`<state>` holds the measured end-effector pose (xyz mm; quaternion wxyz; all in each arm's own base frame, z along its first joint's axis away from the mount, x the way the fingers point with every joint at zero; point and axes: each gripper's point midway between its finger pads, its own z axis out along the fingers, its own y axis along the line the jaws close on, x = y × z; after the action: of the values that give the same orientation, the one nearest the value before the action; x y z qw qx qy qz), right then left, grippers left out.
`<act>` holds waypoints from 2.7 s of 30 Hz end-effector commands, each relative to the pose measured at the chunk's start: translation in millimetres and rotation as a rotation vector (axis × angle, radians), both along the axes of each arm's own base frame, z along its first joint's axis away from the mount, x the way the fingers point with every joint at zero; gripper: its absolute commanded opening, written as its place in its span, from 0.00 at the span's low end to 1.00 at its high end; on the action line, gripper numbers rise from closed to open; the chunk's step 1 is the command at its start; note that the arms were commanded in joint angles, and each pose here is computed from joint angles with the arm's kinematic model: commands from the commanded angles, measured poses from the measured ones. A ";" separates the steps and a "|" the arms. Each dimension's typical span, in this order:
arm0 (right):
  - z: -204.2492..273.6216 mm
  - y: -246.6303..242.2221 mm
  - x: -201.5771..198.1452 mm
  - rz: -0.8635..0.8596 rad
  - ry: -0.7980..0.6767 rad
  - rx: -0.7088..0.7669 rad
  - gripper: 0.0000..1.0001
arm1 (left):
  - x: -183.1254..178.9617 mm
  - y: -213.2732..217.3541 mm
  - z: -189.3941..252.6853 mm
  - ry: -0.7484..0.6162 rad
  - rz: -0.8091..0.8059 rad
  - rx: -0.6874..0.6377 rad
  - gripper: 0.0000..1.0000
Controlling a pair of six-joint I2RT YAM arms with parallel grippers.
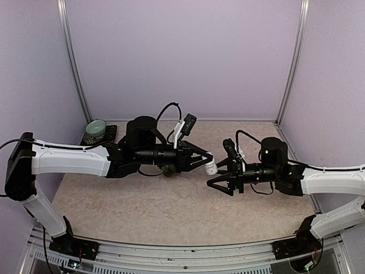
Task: Sort the pills into containers
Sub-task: Pass from the right arm to the left, then pass from the left arm to the right, then unscrew the lid of the pill bottle from the pill bottle.
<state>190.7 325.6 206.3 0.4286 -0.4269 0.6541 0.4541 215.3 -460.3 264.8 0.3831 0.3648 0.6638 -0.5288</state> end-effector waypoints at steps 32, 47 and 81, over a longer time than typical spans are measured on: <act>72.5 15.8 -51.7 0.363 0.075 0.231 0.41 | -56.1 15.7 55.1 -0.165 -0.224 -0.186 0.07; 73.7 19.5 -44.8 0.342 0.088 0.215 0.13 | -48.4 11.5 46.6 -0.139 -0.191 -0.150 0.09; 58.0 12.6 -20.0 0.148 0.029 0.101 0.04 | 8.3 20.8 48.0 -0.032 0.053 -0.054 0.99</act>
<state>189.3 329.6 241.6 0.4226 -0.4223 0.6517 0.4674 232.3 -421.7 318.8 0.4406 0.3039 0.6738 -0.5094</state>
